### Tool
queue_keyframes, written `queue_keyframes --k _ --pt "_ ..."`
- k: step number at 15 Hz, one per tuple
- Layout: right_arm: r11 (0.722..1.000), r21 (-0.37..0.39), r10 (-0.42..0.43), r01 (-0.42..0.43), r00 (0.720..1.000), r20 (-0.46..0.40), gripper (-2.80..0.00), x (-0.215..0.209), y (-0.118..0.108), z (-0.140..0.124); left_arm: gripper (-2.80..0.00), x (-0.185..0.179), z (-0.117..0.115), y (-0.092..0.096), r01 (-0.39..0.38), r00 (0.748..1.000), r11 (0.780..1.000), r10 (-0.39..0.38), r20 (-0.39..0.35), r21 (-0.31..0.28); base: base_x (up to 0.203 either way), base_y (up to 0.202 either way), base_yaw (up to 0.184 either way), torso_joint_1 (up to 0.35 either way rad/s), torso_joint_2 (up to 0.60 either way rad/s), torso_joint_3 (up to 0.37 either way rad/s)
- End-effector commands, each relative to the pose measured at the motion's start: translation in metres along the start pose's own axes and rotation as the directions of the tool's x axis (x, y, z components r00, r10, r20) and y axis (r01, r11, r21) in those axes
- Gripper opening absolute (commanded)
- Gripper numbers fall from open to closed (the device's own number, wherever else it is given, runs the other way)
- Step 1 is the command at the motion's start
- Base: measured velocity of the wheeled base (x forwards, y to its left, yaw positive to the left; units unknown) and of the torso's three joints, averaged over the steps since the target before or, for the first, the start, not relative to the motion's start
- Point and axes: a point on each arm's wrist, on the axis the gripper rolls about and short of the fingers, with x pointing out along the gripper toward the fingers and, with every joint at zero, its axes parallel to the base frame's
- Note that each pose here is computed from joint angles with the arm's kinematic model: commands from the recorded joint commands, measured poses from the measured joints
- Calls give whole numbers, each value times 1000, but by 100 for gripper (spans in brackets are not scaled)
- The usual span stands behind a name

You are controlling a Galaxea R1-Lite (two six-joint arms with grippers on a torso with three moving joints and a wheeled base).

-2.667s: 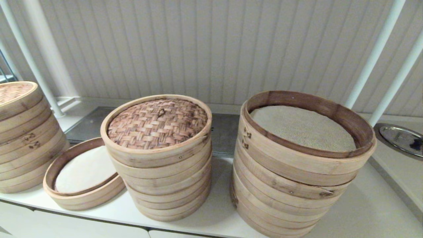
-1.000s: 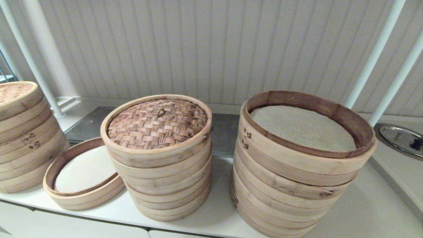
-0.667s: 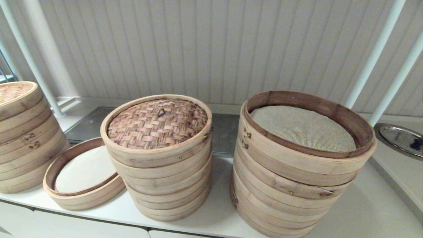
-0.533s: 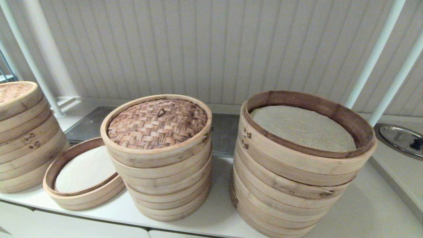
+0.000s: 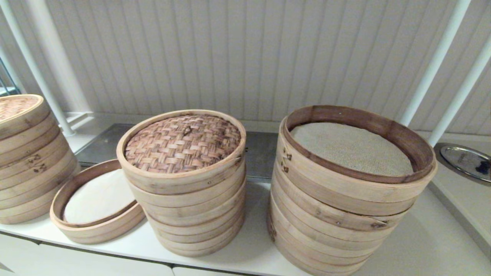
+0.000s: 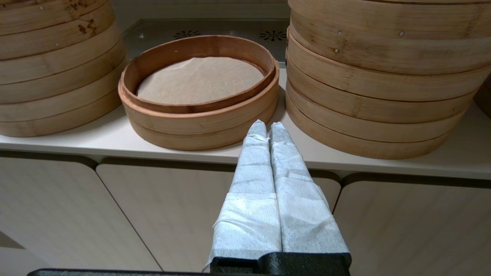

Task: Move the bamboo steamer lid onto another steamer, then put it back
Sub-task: Pick up the steamer

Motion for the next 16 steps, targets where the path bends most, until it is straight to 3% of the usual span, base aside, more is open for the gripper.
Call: queue_keyframes --k 1,10,12,16 --pt "1000 0 -1 1 1000 -2 -280 0 0 0 -280 -1 -1 0 0 1000 1000 0 -1 -6 0 0 0 0 0 0" --pt "1000 0 -1 1 1000 0 -280 0 0 0 -280 0 3 0 -12 1000 1000 12 -16 0 0 0 0 0 0 0" --pt "1000 0 1 -1 1000 -1 -280 0 0 0 -280 1 23 2 -26 999 1000 26 -32 0 0 0 0 0 0 0" --pt "1000 0 1 -1 1000 -2 -280 0 0 0 -280 17 92 6 -35 996 999 34 -78 -1 0 0 0 0 0 0"
